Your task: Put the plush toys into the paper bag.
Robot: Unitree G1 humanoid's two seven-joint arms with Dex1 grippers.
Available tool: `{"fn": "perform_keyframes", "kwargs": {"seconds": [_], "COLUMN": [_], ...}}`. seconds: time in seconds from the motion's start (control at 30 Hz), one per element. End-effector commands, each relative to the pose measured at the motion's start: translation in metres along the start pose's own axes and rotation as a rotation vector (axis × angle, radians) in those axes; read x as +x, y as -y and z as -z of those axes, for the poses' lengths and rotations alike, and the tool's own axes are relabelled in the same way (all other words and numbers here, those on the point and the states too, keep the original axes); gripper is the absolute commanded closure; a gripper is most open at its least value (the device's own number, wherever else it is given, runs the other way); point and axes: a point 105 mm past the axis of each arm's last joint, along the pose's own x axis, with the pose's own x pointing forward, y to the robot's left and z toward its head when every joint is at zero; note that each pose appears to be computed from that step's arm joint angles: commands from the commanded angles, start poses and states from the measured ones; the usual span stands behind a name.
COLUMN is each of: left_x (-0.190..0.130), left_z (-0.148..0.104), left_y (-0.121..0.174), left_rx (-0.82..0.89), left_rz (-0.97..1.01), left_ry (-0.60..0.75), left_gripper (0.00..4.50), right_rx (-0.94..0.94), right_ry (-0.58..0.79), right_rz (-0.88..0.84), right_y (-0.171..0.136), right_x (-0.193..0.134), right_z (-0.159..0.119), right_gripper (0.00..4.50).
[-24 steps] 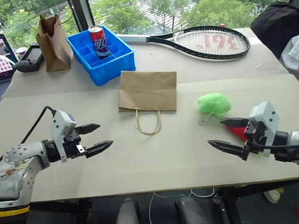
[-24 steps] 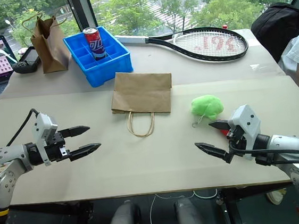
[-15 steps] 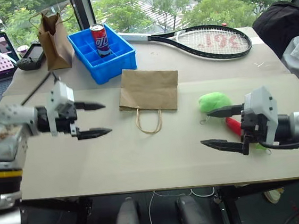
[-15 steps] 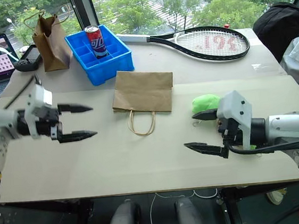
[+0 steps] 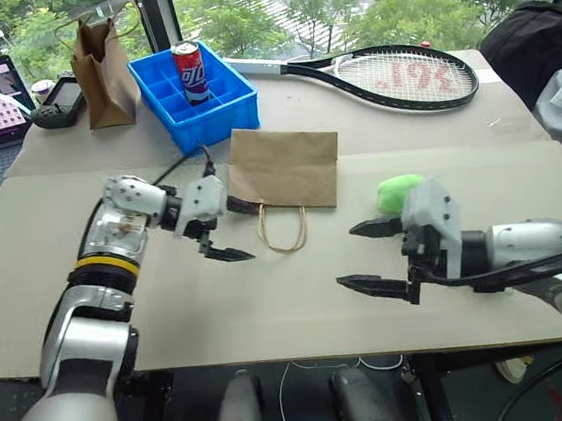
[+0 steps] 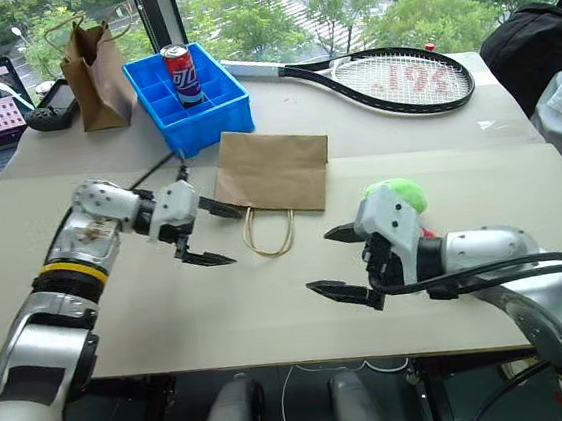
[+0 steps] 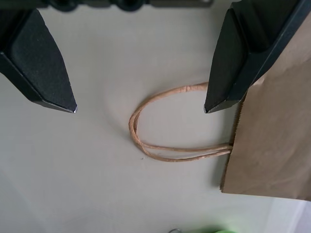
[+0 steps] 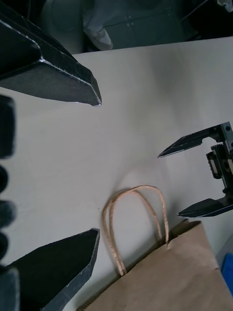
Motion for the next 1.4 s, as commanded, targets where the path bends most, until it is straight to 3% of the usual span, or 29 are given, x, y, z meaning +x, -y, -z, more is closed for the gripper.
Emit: {"fn": "perform_keyframes", "kwargs": {"seconds": [0.03, 0.2, 0.23, 0.3, 0.47, 0.6, 0.73, 0.9, 1.07, 1.2, 1.37, 1.4], "left_x": [0.001, 0.011, 0.012, 0.014, 0.016, 0.013, 0.007, 0.002, 0.002, 0.001, 0.009, 0.011], "left_z": [-0.004, -0.006, -0.007, -0.008, -0.011, -0.021, -0.039, -0.086, -0.118, -0.136, -0.155, -0.158], "left_y": [-0.014, -0.02, -0.02, -0.021, -0.017, -0.02, -0.019, 0.0, 0.02, 0.007, 0.01, 0.012], "left_rx": [0.092, 0.085, 0.073, 0.064, 0.023, -0.037, -0.131, -0.294, -0.463, -0.629, -0.673, -0.688], "left_rz": [-0.038, -0.038, -0.03, -0.024, 0.03, 0.027, 0.045, 0.147, 0.161, 0.059, 0.02, 0.029], "left_ry": [-0.041, -0.018, -0.007, 0.003, 0.05, 0.117, 0.213, 0.364, 0.383, 0.433, 0.468, 0.474], "left_gripper": [0.0, 0.0, 0.51, 0.95, 2.91, 4.22, 4.39, 4.39, 4.5, 4.5, 4.5, 4.5], "right_rx": [-0.013, 0.011, 0.013, 0.017, 0.019, 0.028, 0.049, 0.121, 0.165, 0.171, 0.178, 0.179], "right_ry": [-0.028, -0.035, -0.037, -0.04, -0.053, -0.073, -0.083, -0.053, 0.015, 0.113, 0.153, 0.167], "right_rz": [0.05, 0.104, 0.11, 0.119, 0.144, 0.151, 0.136, 0.137, 0.209, 0.239, 0.279, 0.294], "right_y": [-0.001, 0.002, 0.002, 0.002, 0.004, 0.003, -0.004, -0.016, -0.01, -0.005, 0.01, 0.015], "right_x": [-0.002, -0.006, -0.007, -0.007, -0.012, -0.015, -0.015, -0.008, 0.007, 0.026, 0.049, 0.055], "right_z": [0.001, 0.004, 0.004, 0.005, 0.009, 0.015, 0.021, 0.032, 0.036, 0.024, 0.018, 0.016], "right_gripper": [0.02, 0.02, 0.0, 0.0, 0.0, 0.0, 0.0, 0.0, 1.39, 2.79, 4.46, 4.46]}}
